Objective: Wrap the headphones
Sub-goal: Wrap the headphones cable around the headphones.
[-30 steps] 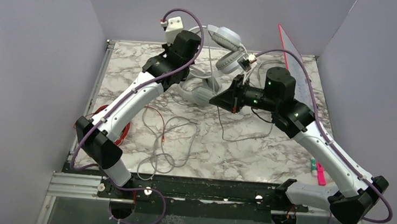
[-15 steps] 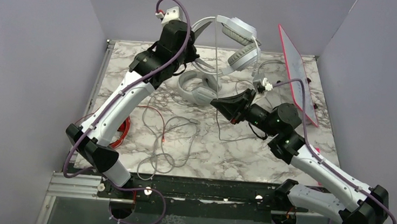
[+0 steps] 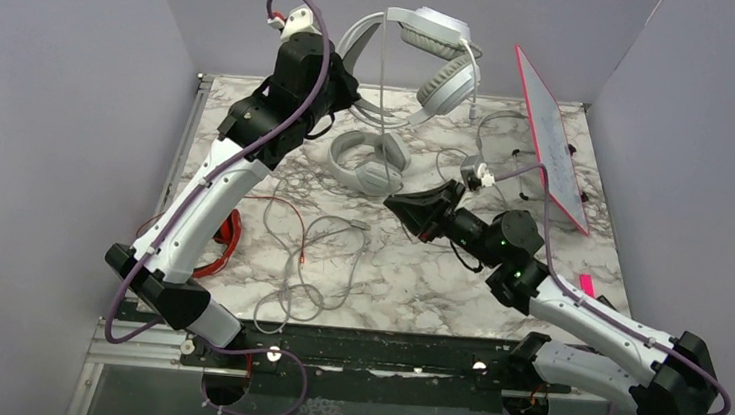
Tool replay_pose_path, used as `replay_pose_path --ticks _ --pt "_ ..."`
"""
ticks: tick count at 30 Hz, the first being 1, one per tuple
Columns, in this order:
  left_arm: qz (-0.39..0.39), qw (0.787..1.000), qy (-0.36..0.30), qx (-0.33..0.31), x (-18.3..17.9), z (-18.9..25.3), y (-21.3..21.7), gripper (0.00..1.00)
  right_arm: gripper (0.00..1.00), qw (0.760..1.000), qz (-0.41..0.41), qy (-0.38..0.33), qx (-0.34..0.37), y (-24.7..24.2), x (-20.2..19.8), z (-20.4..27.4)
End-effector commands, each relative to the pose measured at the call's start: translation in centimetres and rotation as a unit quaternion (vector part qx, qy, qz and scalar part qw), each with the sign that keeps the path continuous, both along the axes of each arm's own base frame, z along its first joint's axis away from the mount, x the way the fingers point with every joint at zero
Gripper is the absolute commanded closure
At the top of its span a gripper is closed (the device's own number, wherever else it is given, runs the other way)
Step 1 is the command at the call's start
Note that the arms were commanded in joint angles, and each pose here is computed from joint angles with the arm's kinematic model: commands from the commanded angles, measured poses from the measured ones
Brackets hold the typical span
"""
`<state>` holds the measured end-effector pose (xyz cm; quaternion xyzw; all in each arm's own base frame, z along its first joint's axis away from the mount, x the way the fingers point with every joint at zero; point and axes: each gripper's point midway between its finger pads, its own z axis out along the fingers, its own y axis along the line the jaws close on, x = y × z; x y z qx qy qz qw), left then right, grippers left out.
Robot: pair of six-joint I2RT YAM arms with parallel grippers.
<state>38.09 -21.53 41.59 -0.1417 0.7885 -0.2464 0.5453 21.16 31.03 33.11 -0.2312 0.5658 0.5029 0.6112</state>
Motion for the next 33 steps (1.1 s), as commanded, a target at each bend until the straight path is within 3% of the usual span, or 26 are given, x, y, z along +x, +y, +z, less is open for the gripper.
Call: replay_pose_path --ticks 1,4,7,11,14,19,24,29,33 --pt "0.007 0.994 -0.076 -0.082 -1.0 6.3 0.9 1.00 0.85 0.999 -0.028 0.030 0.013 -0.4 0.8 -1.5" --pt "0.001 0.993 -0.079 -0.083 -1.3 6.7 0.9 1.00 0.81 0.999 -0.027 0.027 0.012 -0.3 0.8 -2.6" --pt "-0.005 0.993 -0.081 -0.082 -1.7 7.0 0.9 1.00 0.62 0.999 -0.035 0.016 0.007 -0.2 1.4 -3.4" --pt "-0.004 0.994 -0.084 -0.075 -2.2 7.4 1.4 1.00 0.38 0.997 -0.049 0.012 -0.051 0.1 2.7 -4.8" --pt "-0.002 0.994 -0.086 -0.072 -2.4 7.6 1.6 1.00 0.29 0.996 -0.020 -0.015 -0.081 0.5 2.6 -5.9" --pt "-0.006 0.994 -0.088 -0.071 -2.6 8.0 1.6 1.00 0.23 0.992 -0.057 -0.006 -0.112 -1.9 5.7 -8.8" --pt "-0.008 0.993 -0.093 -0.074 -2.9 8.7 1.7 1.00 0.22 0.988 -0.038 0.012 -0.148 -2.3 6.1 -13.1" --pt "-0.014 0.992 -0.100 -0.078 -3.2 9.5 1.7 1.00 0.22 0.988 0.025 -0.031 -0.149 -0.6 5.2 -14.9" --pt "-0.020 0.991 -0.105 -0.083 -3.7 10.3 1.8 1.00 0.24 0.987 -0.021 -0.047 -0.152 -0.9 7.3 -15.7"
